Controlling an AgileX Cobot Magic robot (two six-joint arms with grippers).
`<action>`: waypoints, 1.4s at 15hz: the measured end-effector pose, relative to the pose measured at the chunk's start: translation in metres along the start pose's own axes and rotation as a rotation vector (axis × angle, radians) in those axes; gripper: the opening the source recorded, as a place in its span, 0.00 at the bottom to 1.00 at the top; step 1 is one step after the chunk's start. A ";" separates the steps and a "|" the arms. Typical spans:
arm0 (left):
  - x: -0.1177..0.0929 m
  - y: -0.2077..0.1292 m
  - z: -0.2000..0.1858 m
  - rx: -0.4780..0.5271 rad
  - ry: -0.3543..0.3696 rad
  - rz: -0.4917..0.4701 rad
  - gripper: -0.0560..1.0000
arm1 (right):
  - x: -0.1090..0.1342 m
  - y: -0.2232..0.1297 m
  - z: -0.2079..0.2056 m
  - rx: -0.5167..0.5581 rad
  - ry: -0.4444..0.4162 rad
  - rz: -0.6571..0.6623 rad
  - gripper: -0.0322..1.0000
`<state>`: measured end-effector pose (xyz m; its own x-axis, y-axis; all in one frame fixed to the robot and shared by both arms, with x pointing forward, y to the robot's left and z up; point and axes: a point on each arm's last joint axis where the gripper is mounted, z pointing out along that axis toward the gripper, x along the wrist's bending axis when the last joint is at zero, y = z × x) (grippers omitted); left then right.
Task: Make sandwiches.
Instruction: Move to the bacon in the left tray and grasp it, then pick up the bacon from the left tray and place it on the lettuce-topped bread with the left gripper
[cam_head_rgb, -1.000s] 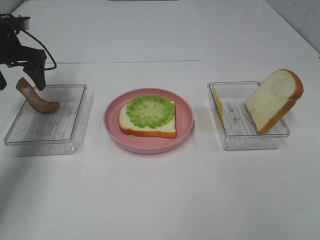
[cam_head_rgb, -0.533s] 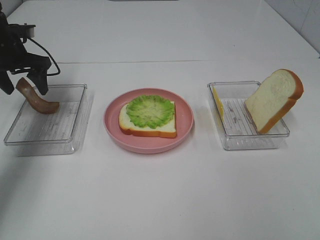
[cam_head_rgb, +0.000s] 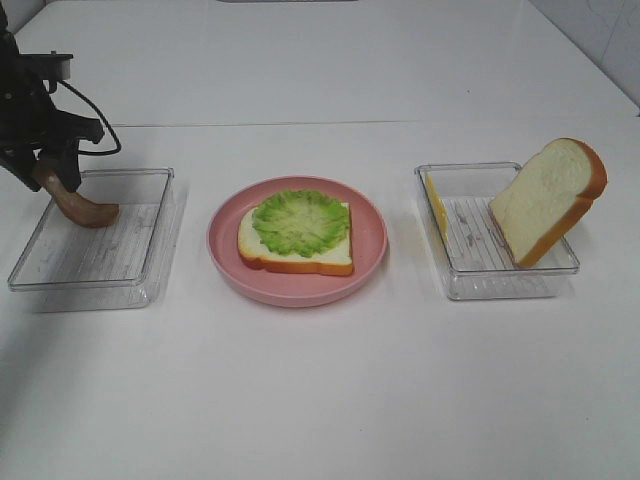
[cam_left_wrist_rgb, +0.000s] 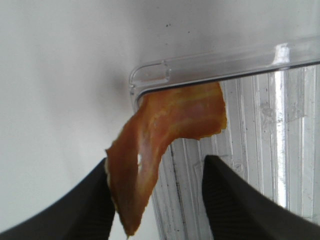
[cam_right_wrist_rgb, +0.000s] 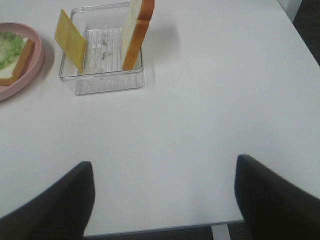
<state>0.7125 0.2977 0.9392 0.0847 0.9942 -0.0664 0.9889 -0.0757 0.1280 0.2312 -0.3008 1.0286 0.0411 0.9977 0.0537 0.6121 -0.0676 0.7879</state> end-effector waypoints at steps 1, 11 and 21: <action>0.000 0.000 0.000 -0.004 0.003 0.002 0.37 | 0.000 0.000 0.000 0.000 0.000 0.000 0.77; -0.018 -0.004 -0.038 -0.027 0.010 0.072 0.05 | 0.000 0.000 0.000 0.000 0.000 0.000 0.77; -0.144 -0.025 -0.127 -0.183 -0.308 0.115 0.05 | 0.000 0.000 0.000 0.000 0.000 0.000 0.77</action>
<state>0.6599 0.1659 1.0712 0.2545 0.9083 -0.3320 0.9349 -0.1433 0.3248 0.2312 -0.3008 1.0286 0.0411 0.9977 0.0537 0.6121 -0.0676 0.7879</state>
